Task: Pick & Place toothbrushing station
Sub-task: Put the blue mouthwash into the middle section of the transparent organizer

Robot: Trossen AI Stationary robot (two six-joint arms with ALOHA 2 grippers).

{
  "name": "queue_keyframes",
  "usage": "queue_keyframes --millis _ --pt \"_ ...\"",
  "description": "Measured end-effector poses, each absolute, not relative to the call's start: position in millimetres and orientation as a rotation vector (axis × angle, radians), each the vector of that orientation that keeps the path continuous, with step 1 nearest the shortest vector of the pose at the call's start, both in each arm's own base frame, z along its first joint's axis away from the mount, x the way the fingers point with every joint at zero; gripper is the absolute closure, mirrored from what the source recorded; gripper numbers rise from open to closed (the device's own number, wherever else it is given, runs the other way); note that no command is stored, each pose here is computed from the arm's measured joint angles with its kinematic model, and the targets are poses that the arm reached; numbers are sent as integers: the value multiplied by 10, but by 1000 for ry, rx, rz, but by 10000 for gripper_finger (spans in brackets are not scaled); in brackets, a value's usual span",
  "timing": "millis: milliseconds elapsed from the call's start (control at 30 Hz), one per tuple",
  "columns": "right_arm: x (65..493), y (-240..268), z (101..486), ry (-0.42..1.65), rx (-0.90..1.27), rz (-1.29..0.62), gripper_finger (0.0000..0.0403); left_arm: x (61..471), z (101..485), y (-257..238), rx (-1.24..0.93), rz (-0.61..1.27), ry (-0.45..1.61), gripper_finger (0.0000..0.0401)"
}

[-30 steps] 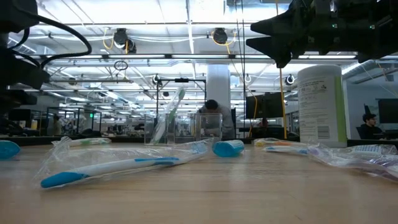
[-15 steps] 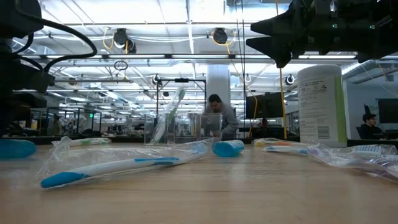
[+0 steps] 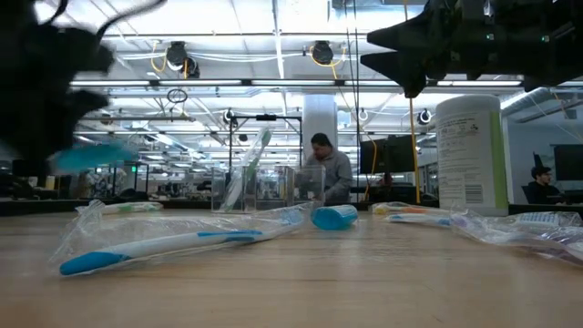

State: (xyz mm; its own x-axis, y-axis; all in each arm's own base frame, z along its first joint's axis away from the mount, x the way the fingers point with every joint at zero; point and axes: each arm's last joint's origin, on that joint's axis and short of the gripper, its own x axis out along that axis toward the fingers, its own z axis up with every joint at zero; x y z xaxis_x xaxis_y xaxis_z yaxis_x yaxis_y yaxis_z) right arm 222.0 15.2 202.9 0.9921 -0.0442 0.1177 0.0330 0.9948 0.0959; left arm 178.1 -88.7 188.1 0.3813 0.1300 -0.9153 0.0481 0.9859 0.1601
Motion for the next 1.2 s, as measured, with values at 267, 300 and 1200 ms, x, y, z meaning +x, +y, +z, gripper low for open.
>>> queue_keyframes --millis 267,300,1200 --pt "2216 151 2057 -149 97 -37 176 2162 2537 -804 725 191 865 297" --pt "2216 151 2057 -149 97 -37 177 2211 2584 -779 789 189 842 293" --pt "2212 151 2083 -175 84 -37 177 3327 1807 445 1812 229 1405 284"
